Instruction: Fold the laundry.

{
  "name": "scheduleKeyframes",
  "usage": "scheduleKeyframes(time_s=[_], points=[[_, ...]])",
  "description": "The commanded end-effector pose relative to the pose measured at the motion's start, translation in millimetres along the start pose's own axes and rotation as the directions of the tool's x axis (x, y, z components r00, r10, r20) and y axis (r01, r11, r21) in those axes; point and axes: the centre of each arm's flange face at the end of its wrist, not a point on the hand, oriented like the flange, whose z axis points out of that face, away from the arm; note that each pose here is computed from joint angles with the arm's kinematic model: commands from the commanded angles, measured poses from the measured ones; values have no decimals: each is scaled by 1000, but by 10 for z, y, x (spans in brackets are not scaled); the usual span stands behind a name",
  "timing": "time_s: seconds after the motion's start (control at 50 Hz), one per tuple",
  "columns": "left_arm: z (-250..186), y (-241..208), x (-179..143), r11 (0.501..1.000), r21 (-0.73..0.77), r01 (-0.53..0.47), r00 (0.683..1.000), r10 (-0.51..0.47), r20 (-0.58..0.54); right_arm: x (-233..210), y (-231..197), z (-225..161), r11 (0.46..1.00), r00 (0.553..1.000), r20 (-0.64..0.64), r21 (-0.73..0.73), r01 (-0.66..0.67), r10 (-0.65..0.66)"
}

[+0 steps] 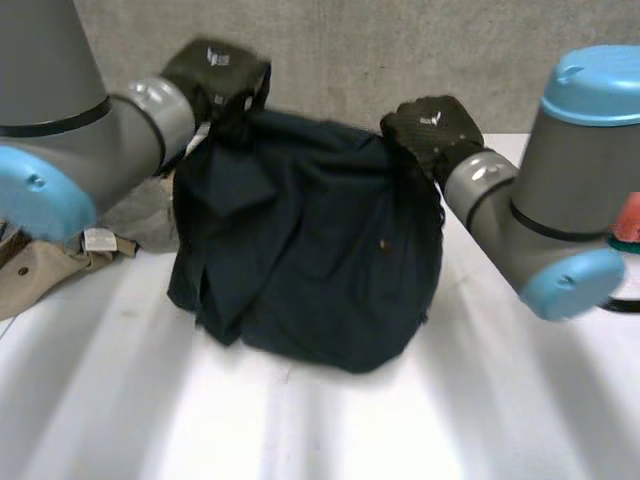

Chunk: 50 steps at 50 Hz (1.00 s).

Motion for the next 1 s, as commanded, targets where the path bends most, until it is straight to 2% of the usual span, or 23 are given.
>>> scheduleKeyframes(time_s=[0.02,0.06,0.12,0.2,0.26,0.36,0.42,0.52,0.62,0.7,0.8,0.9,1.0], points=[[98,-826,-284,887,462,1,997,-39,73,404,-541,337,941,971,-217,337,-17,95],[37,-1020,-335,836,546,50,994,-97,57,523,-823,297,887,954,-267,463,0,139],[14,-1076,-362,810,578,99,989,-145,34,595,-1043,219,836,942,-294,548,25,165],[52,-923,-327,828,531,178,979,-201,-15,525,-1030,111,848,949,-284,529,36,137],[124,-647,-222,873,440,210,976,-214,-42,410,-851,55,887,963,-252,460,32,96],[180,-3,-19,953,208,220,975,-214,-55,165,-312,-69,969,983,-180,246,11,35],[162,336,98,974,84,210,976,-205,-70,41,-34,-142,991,991,-135,133,-3,21],[55,1080,417,976,-171,137,977,-162,-140,-289,667,-310,992,999,-30,-121,-17,13],[-48,1462,599,956,-289,40,973,-103,-206,-534,1075,-394,969,999,38,-248,-1,10],[-170,1519,708,939,-344,-29,962,-67,-265,-567,1142,-423,955,998,58,-295,17,0],[-314,1360,704,929,-365,-64,959,-44,-281,-365,947,-397,962,1000,19,-274,-4,9],[-435,1184,541,930,-367,-35,978,-43,-202,-148,732,-415,966,1000,4,-259,-6,7],[-629,1071,381,921,-386,51,991,-93,-93,-2,656,-459,948,996,89,-313,58,-31]])
